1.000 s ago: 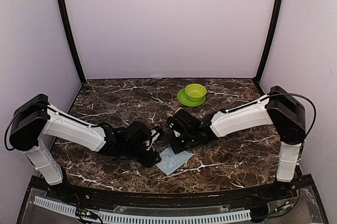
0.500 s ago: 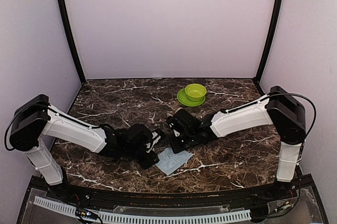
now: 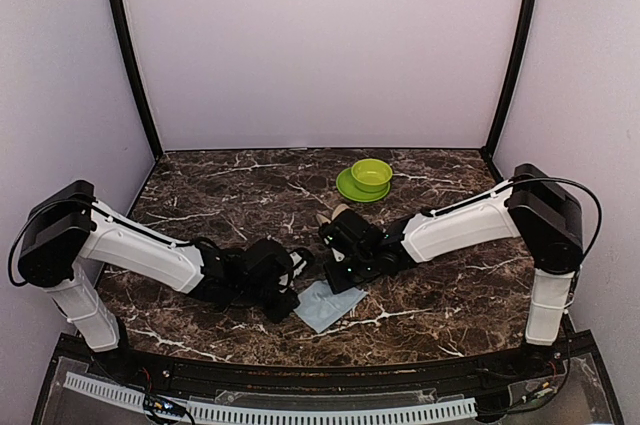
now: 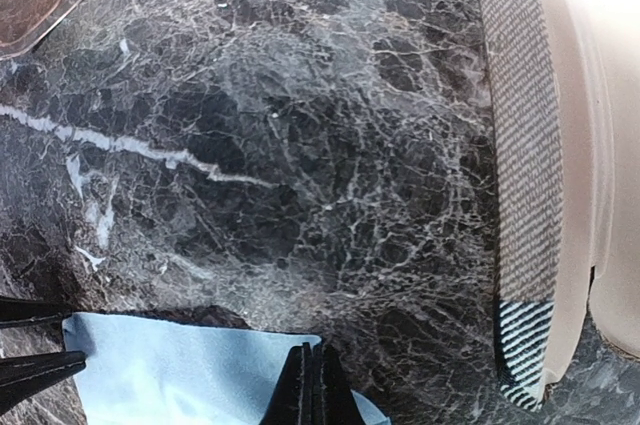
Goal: Organize the sunglasses
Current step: Pick up the glasses cleaning cloth from the center of the board, then fold the glasses cleaning cloth at the center of the board.
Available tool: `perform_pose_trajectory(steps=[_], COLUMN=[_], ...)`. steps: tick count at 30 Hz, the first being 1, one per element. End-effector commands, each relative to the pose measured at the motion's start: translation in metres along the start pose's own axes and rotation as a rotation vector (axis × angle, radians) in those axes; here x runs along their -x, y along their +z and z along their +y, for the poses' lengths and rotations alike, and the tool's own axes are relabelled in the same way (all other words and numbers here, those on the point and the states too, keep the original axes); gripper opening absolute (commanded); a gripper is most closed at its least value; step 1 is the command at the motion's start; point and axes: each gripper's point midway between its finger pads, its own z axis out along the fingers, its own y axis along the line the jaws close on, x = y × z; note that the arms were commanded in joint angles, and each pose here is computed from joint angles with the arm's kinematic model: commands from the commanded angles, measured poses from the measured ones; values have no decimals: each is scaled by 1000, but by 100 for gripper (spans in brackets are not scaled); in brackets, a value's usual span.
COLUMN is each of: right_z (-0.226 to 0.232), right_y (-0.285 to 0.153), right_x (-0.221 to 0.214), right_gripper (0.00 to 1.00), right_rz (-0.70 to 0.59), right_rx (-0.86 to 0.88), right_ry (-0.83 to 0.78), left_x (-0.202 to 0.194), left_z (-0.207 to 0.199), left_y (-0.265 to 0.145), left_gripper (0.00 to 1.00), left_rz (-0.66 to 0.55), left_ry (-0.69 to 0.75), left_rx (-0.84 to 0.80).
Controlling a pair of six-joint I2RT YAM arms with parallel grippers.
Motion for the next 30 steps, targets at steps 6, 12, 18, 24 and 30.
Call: perform_pose_trajectory(steps=[6, 12, 18, 24, 30], right_z=[13, 17, 12, 6, 6], right_y=[-14, -23, -34, -43, -52], right_x=[19, 27, 32, 35, 38], right_gripper=[0, 0, 0, 0, 0], right_rz=[-73, -108, -143, -170, -196], right_rx=[107, 140, 135, 124, 136], right_ry=[64, 81, 87, 93, 86], left_x=[-22, -12, 2, 19, 45], left_z=[3, 1, 4, 11, 18], left_y=[1, -5, -17, -32, -48], left_gripper=[5, 0, 0, 0, 0], left_rz=[65, 33, -12, -53, -105], left_ry=[-18, -17, 15, 61, 94], left_rx=[9, 1, 19, 28, 7])
